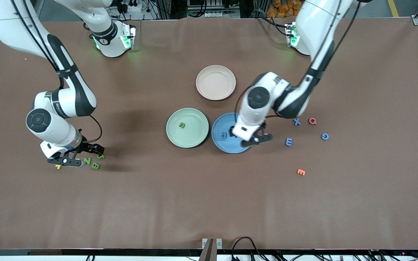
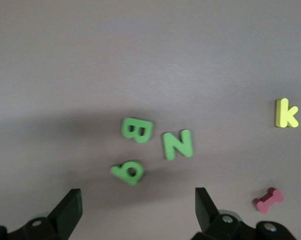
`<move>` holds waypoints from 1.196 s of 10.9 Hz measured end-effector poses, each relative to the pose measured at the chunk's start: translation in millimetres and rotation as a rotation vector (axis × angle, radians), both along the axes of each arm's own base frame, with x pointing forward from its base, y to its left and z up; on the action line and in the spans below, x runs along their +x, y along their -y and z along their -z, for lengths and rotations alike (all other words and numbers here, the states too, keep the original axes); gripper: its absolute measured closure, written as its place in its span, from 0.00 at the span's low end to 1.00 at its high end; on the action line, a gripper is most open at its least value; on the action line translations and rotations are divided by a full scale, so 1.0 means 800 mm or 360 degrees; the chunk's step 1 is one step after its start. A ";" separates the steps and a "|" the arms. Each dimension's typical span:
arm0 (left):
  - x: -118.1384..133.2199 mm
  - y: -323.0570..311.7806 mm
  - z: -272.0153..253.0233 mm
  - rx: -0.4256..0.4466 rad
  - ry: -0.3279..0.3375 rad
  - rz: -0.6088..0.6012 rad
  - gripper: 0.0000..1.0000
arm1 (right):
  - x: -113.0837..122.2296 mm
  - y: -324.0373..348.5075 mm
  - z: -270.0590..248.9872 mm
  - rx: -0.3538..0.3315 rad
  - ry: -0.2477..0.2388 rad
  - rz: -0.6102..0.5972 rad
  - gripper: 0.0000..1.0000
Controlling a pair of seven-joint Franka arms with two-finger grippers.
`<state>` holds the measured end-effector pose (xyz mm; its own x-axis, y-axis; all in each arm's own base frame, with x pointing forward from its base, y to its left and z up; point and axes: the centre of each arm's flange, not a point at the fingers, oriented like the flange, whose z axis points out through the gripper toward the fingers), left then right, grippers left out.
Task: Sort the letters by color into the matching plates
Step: 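Release the letters onto the plates and draw both grippers back, then grasp the blue 3 with the left gripper while the right gripper grasps green 9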
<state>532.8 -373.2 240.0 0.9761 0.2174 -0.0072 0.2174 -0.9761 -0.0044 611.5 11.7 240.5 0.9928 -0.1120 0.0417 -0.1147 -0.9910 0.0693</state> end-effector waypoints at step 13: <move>-0.023 -0.226 0.046 0.0015 0.0093 0.0625 0.00 | 0.005 -0.007 0.079 0.0066 0.0043 -0.0033 0.00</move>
<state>514.6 -192.3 203.5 0.9836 -0.1731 0.0507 -0.1726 -0.9849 -0.0128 615.9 17.1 176.9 0.9935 -0.0934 0.0643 -0.0952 -0.9951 0.0254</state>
